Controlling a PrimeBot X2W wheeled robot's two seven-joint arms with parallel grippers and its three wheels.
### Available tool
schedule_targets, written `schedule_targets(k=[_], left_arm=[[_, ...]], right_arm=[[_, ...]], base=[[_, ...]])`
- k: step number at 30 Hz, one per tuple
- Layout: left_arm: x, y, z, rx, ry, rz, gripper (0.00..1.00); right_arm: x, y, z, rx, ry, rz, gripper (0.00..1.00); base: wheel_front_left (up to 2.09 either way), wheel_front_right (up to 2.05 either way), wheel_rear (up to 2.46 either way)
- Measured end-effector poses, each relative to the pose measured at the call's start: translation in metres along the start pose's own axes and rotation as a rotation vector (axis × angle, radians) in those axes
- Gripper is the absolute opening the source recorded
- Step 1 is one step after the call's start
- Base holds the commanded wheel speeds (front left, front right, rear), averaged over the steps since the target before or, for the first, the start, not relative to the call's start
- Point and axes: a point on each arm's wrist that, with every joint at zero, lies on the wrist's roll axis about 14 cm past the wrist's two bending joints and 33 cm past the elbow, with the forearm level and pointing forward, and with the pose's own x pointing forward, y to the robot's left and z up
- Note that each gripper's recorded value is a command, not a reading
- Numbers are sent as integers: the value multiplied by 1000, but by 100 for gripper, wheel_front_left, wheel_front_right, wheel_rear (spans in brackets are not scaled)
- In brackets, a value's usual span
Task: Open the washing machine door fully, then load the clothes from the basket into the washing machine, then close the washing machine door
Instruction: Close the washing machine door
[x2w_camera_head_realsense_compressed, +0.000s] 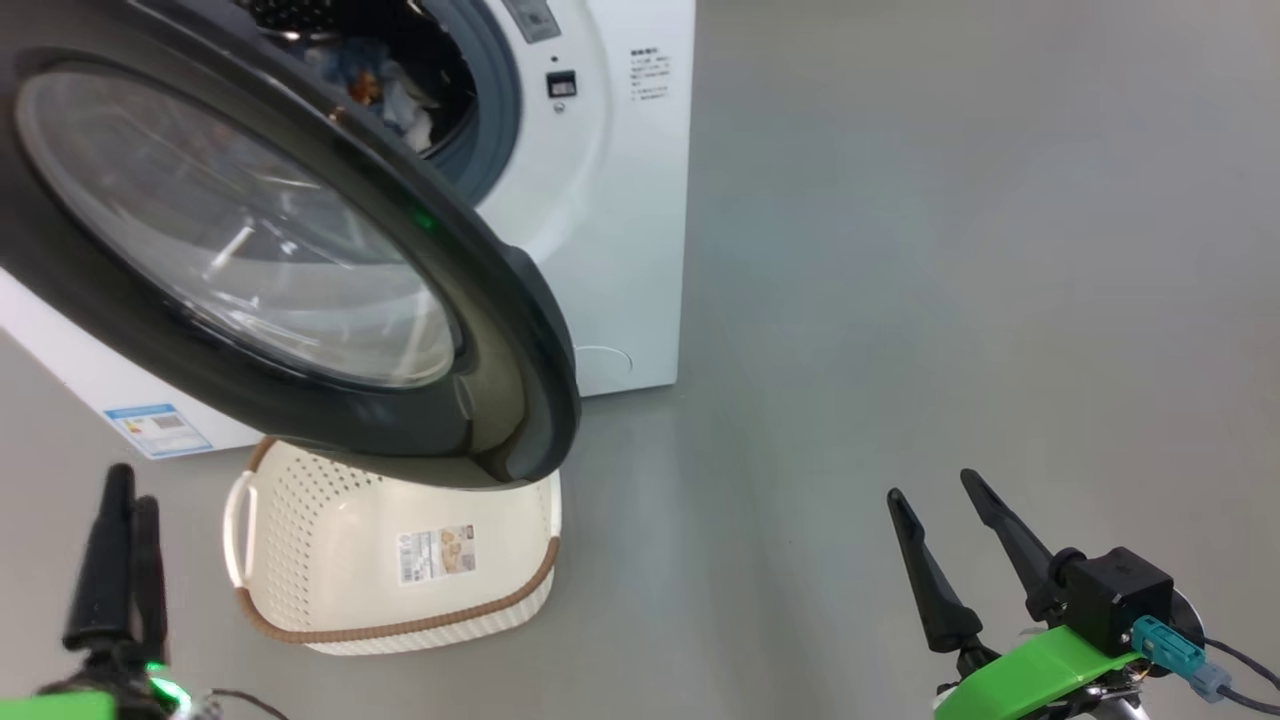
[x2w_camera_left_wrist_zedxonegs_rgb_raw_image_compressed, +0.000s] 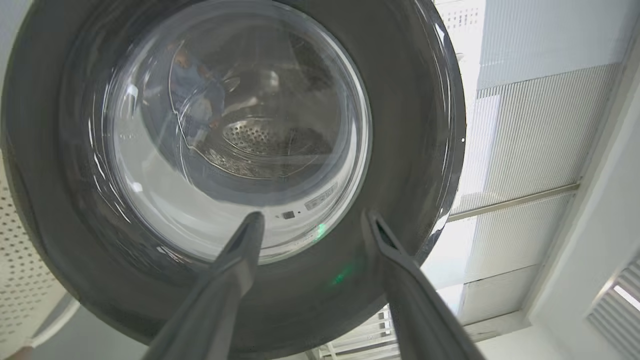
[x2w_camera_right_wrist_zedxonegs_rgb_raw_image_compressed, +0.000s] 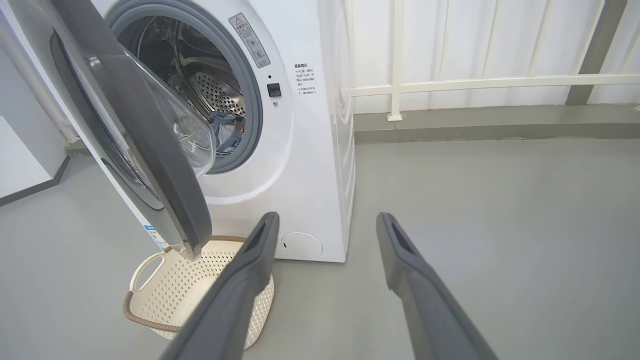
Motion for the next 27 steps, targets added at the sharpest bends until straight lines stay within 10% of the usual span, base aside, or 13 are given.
schedule_targets(k=[13, 27], left_arm=[[-40, 10, -4, 994, -54, 103, 100], [-69, 28, -14, 1327, 7, 174, 100]], right_arm=[[-12, 5, 9, -10, -12, 11, 100], [-33, -3, 5, -9, 9, -23, 100]], base=[[0, 0, 0], [0, 0, 0]])
